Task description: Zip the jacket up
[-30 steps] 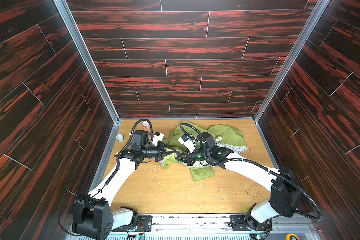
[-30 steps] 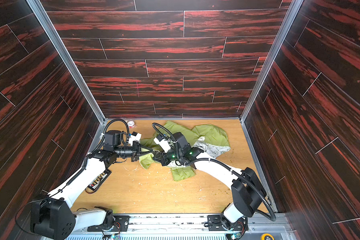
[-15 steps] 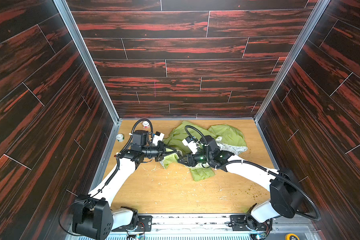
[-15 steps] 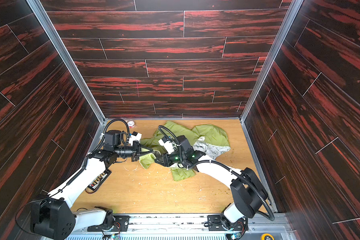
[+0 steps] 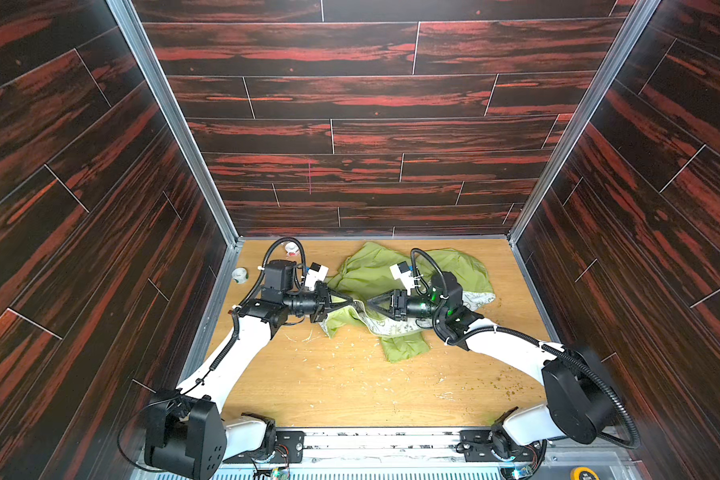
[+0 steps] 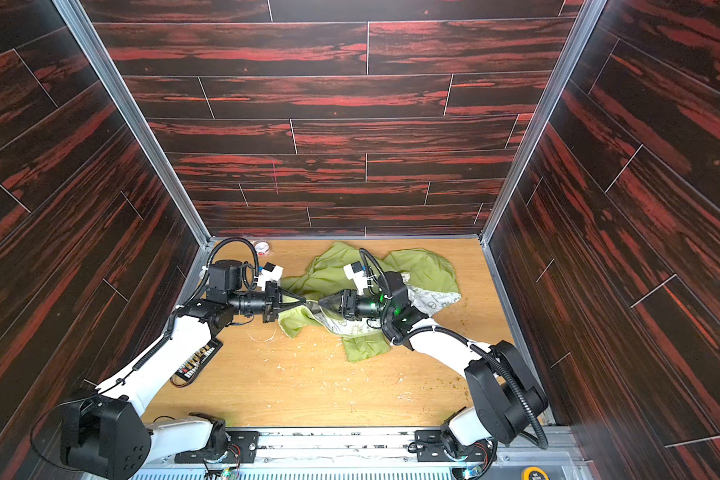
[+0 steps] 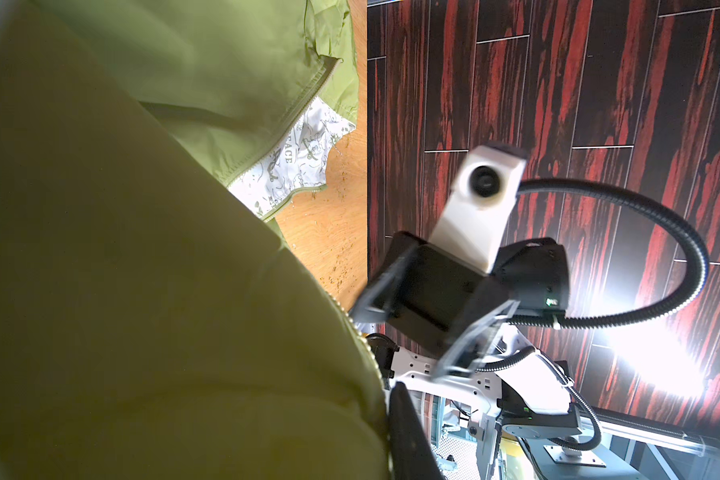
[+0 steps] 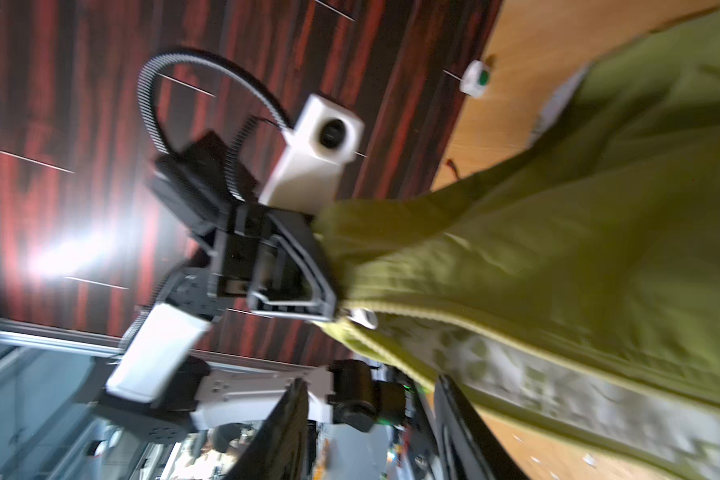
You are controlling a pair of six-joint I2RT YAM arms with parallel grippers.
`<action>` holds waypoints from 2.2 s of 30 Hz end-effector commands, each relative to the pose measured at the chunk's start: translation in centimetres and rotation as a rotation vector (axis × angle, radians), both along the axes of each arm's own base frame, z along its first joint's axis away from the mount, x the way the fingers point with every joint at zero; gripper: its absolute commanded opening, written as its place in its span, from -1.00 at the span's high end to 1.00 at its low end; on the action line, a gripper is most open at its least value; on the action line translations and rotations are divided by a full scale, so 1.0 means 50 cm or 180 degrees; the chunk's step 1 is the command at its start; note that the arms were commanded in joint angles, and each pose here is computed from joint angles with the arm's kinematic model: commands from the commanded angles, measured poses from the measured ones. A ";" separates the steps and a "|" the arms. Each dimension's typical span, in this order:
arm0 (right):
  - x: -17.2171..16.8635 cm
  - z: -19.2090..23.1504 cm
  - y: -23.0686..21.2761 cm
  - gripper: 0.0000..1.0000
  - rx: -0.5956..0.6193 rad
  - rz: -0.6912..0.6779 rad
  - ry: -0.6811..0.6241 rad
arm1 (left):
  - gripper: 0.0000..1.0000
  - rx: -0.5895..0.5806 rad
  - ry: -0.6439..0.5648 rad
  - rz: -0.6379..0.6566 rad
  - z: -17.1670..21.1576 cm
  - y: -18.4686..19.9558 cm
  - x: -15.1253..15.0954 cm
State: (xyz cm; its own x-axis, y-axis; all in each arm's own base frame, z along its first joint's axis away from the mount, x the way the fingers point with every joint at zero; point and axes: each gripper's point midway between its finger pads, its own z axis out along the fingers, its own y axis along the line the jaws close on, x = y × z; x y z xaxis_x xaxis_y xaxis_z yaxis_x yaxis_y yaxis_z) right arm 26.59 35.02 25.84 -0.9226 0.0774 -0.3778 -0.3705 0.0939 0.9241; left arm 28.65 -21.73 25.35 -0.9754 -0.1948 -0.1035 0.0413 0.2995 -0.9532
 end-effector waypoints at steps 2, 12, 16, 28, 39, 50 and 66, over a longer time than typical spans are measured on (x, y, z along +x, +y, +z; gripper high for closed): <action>0.010 0.035 0.018 -0.04 0.0410 0.0096 0.0132 | 1.00 -0.0089 -0.0169 -0.0076 0.032 -0.005 -0.008; 0.011 0.012 0.041 -0.05 0.0316 0.0173 0.0223 | 1.00 -0.0093 -0.0175 -0.0065 0.036 -0.005 -0.005; 0.015 0.004 0.052 0.03 0.0338 0.0234 0.0284 | 1.00 -0.0094 -0.0167 -0.0064 0.035 -0.005 -0.003; 0.022 -0.004 0.069 0.11 0.0387 0.0318 0.0356 | 1.00 -0.0122 -0.0161 -0.0064 0.037 -0.007 0.001; 0.018 0.015 0.089 0.18 0.0464 0.0469 0.0302 | 1.00 -0.0122 -0.0151 -0.0059 0.034 -0.008 0.003; 0.011 0.015 0.082 0.32 0.0460 0.0457 0.0289 | 1.00 -0.0149 -0.0169 -0.0039 0.040 -0.009 0.012; -0.001 0.006 0.067 0.34 0.0419 0.0378 0.0326 | 1.00 -0.0150 -0.0175 -0.0042 0.042 -0.009 0.009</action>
